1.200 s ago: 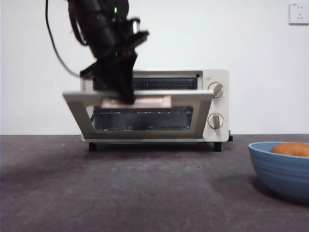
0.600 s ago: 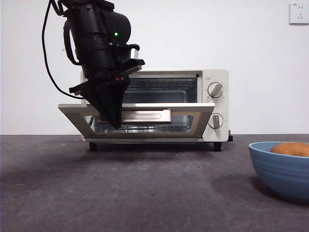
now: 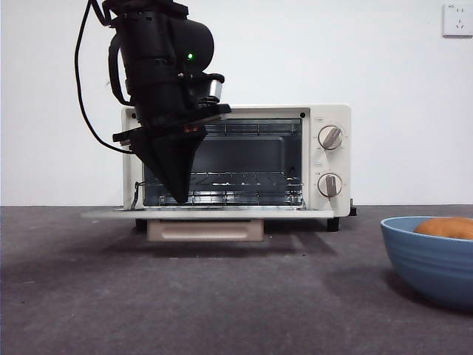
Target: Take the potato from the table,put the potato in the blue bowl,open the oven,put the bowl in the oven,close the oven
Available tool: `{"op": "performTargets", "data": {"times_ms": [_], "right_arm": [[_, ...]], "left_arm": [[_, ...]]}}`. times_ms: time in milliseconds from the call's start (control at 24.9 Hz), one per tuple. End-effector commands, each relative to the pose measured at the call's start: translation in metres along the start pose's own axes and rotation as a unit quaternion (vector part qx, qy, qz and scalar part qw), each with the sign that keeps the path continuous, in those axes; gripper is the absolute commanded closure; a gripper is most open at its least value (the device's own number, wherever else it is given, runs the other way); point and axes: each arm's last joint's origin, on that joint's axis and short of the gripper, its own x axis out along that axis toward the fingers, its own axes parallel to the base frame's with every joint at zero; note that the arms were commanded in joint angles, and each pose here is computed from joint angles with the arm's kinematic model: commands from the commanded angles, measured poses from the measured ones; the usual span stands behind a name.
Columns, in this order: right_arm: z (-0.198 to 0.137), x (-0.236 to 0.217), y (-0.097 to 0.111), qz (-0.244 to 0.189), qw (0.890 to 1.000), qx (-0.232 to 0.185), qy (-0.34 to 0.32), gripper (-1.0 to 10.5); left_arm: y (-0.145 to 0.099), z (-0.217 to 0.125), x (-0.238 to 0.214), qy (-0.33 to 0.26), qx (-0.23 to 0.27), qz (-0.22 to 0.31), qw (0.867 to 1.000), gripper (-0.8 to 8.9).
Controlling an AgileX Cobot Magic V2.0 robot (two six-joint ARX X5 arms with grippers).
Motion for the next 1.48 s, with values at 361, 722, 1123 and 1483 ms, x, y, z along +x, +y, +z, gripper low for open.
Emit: {"op": "performTargets", "data": {"times_ms": [361,722,1123,1483], "right_arm": [[0.001,0.005,0.001,-0.011,1.0,0.005,0.021,9.4],[0.02,0.051,0.012,-0.064,0.992,0.047,0.102,3.1],[0.007,0.12,0.001,-0.188,0.958,0.07,0.203,3.2],[0.011,0.164,-0.014,-0.266,0.921,0.093,0.27,3.2]], "left_arm": [[-0.004,-0.013,-0.038,-0.022,0.012,-0.026,0.999,8.19],[-0.022,-0.082,-0.185,-0.203,0.035,-0.023,0.978,8.19],[-0.034,-0.169,-0.257,-0.274,0.044,-0.016,0.961,8.19],[-0.038,-0.208,-0.278,-0.306,0.052,-0.011,0.95,8.19]]}}
